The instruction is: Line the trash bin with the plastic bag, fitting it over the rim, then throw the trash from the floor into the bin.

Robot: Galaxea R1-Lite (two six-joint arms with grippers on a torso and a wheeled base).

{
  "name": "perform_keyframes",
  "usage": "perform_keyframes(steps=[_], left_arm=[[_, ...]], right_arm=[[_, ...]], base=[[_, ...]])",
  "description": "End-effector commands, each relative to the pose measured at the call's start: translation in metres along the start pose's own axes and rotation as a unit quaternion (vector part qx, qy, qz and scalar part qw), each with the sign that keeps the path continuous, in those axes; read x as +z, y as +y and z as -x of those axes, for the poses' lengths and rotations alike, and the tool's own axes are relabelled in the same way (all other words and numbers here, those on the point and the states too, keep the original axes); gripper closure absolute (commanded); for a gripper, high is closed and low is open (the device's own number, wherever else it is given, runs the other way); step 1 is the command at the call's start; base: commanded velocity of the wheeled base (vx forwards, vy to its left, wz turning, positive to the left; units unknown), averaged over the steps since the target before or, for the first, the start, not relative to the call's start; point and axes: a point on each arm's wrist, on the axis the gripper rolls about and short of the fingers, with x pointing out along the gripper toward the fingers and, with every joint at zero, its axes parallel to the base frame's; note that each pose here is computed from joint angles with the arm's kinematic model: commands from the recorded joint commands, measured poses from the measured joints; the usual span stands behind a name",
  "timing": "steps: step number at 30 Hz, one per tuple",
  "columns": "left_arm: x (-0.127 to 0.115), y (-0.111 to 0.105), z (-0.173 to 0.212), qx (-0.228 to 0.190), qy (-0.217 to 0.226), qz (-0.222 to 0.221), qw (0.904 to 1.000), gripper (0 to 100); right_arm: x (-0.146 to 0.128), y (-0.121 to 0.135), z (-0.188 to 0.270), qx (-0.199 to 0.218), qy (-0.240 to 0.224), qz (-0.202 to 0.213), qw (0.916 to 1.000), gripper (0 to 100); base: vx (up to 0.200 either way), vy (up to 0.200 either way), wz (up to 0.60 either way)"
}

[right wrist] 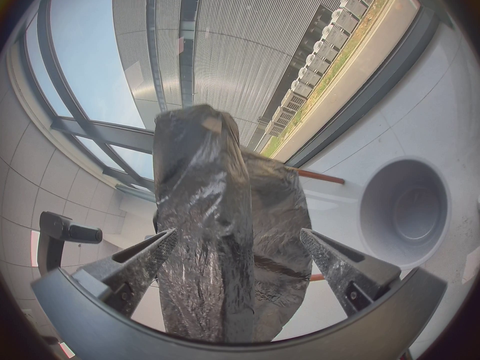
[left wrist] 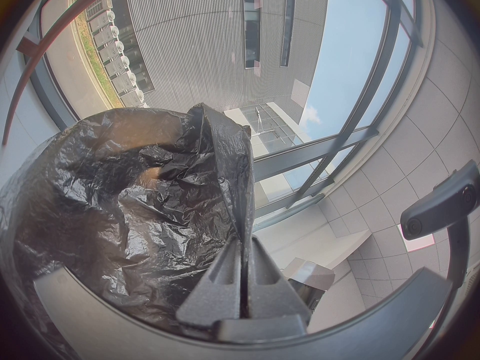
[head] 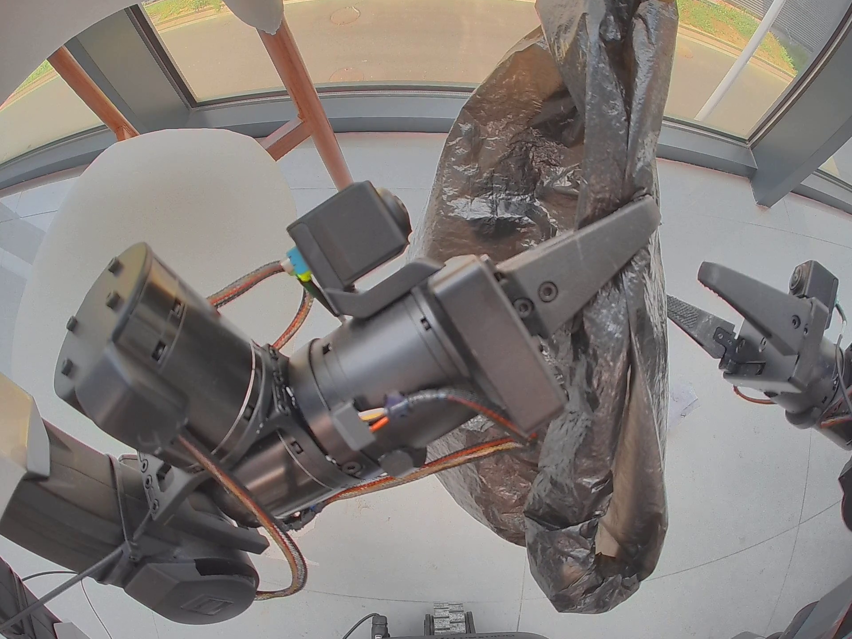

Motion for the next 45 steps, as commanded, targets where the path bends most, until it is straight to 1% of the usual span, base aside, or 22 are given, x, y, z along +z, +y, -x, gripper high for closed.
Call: perform_keyframes(steps=[1, 4, 7, 13, 18, 20, 22, 24, 27, 39, 43, 44, 45], left_arm=[[-0.002, -0.002, -0.001, -0.004, 0.002, 0.003, 1.0, 100], [-0.002, -0.002, -0.001, -0.004, 0.001, 0.002, 1.0, 100], [-0.002, -0.002, -0.001, -0.004, 0.0, 0.002, 1.0, 100], [-0.003, 0.0, -0.001, -0.001, 0.002, 0.002, 1.0, 100], [-0.01, 0.008, -0.001, 0.009, 0.011, 0.006, 0.9999, 100], [-0.012, 0.01, -0.001, 0.011, 0.012, 0.005, 0.9998, 100], [-0.017, 0.016, -0.003, 0.016, 0.017, 0.007, 0.9997, 100], [-0.017, 0.017, -0.003, 0.015, 0.015, 0.006, 0.9998, 100], [-0.017, 0.016, -0.003, 0.012, 0.013, 0.006, 0.9998, 100], [-0.015, 0.015, -0.004, 0.01, 0.009, 0.003, 0.9999, 100], [-0.009, 0.024, -0.001, 0.022, 0.004, -0.006, 0.9997, 100], [-0.009, 0.025, -0.001, 0.023, 0.003, -0.006, 0.9997, 100], [-0.009, 0.025, -0.001, 0.023, 0.003, -0.005, 0.9997, 100]], right_arm=[[-0.024, -0.021, -0.013, -0.007, 0.036, -0.03, 0.9989, 0], [-0.029, -0.018, -0.017, 0.017, 0.035, -0.032, 0.9987, 0], [-0.035, -0.013, -0.019, 0.029, 0.046, -0.042, 0.9976, 0], [-0.031, -0.007, -0.018, 0.038, 0.039, -0.037, 0.9978, 0], [-0.024, 0.003, -0.015, 0.056, 0.025, -0.027, 0.9978, 0], [-0.022, 0.007, -0.014, 0.062, 0.022, -0.032, 0.9973, 0], [-0.017, 0.016, -0.012, 0.075, 0.015, -0.052, 0.9957, 0], [-0.014, 0.024, -0.012, 0.092, 0.013, -0.072, 0.9931, 0], [-0.011, 0.03, -0.01, 0.102, 0.01, -0.094, 0.9903, 0], [-0.006, 0.028, -0.008, 0.095, -0.001, -0.092, 0.9912, 0], [-0.007, 0.027, -0.007, 0.091, -0.003, -0.092, 0.9916, 0], [-0.007, 0.026, -0.008, 0.09, -0.003, -0.092, 0.9916, 100], [-0.007, 0.026, -0.008, 0.09, -0.002, -0.092, 0.9917, 100]], base=[[0.0, 0.0, 0.0], [0.0, 0.0, 0.0], [0.0, 0.0, 0.0], [0.0, 0.0, 0.0], [0.0, 0.0, 0.0], [0.0, 0.0, 0.0], [0.0, 0.0, 0.0], [0.0, 0.0, 0.0], [0.0, 0.0, 0.0], [0.0, 0.0, 0.0], [0.0, 0.0, 0.0], [0.0, 0.0, 0.0], [0.0, 0.0, 0.0]])
